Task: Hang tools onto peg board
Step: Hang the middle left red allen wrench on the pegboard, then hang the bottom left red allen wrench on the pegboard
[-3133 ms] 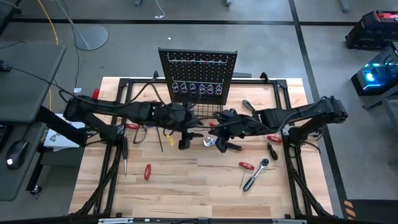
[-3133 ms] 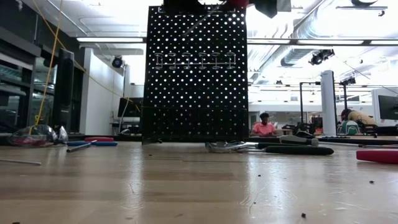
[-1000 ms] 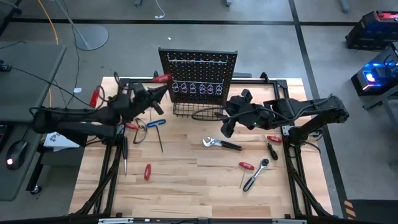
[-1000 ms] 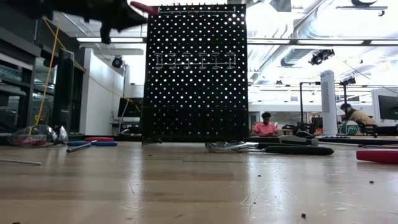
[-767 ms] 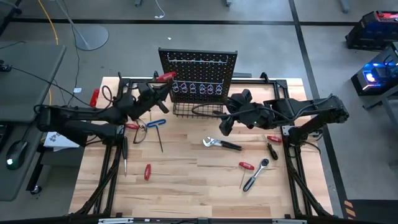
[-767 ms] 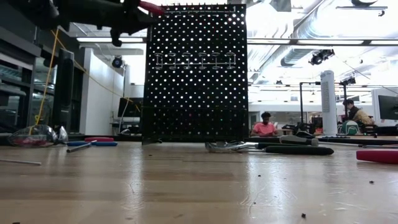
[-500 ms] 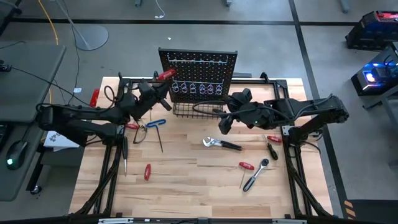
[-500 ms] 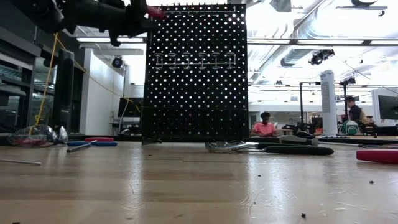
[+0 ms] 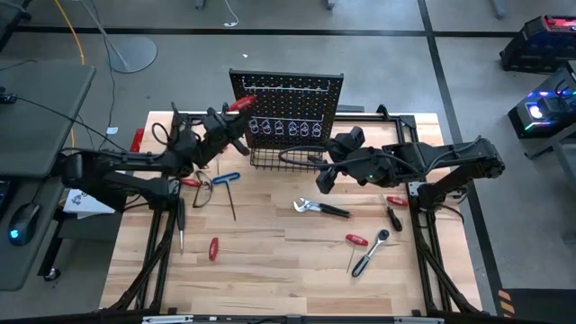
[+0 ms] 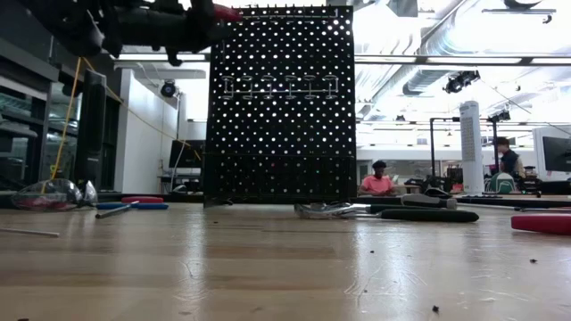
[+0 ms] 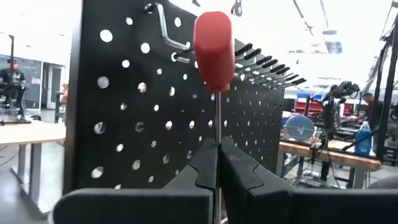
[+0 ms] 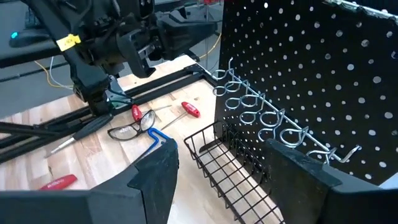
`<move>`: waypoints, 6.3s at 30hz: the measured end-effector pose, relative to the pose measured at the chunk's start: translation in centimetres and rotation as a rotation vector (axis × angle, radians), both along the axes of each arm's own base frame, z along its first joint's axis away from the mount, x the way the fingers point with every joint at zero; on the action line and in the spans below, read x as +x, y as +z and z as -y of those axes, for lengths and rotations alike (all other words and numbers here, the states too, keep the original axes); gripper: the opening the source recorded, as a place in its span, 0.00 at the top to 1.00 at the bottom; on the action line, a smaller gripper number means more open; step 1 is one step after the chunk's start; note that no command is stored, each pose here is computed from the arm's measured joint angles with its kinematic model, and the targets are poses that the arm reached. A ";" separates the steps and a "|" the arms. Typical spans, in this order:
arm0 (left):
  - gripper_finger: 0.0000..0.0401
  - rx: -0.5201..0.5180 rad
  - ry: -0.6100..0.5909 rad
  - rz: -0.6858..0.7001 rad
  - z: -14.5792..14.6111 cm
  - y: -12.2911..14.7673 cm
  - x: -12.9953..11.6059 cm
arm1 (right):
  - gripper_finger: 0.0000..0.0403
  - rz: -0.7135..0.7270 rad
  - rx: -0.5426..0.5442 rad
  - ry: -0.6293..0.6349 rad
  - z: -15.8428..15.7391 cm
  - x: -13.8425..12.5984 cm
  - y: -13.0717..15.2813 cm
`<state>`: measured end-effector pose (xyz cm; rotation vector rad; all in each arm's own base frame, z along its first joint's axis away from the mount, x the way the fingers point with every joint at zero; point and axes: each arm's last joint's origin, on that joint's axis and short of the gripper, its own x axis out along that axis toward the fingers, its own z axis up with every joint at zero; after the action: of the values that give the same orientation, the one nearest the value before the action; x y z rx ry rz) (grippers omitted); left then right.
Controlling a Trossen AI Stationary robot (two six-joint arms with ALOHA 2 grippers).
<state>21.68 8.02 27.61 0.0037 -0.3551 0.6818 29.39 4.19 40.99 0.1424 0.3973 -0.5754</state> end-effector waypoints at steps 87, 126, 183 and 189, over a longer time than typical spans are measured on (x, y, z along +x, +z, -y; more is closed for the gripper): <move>0.56 -0.536 -0.338 -0.365 8.0 -2.5 -4.1 | 0.44 -0.010 -0.064 0.005 0.0 0.1 0.2; 0.56 -0.377 -0.656 -1.746 24.5 -12.4 -2.9 | 0.44 -0.040 -0.099 0.026 0.1 0.1 0.2; 0.77 -0.870 -0.677 -1.210 17.0 -6.1 4.0 | 0.44 -0.281 0.170 0.159 -0.5 -1.5 -2.3; 0.55 -1.158 -0.631 -1.046 18.6 -8.3 6.5 | 0.44 -0.393 0.195 0.077 -0.2 -2.6 -3.2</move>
<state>28.20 -10.62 19.34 -0.7929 1.0418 0.1083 26.78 4.39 37.84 0.2005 0.8385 -0.4873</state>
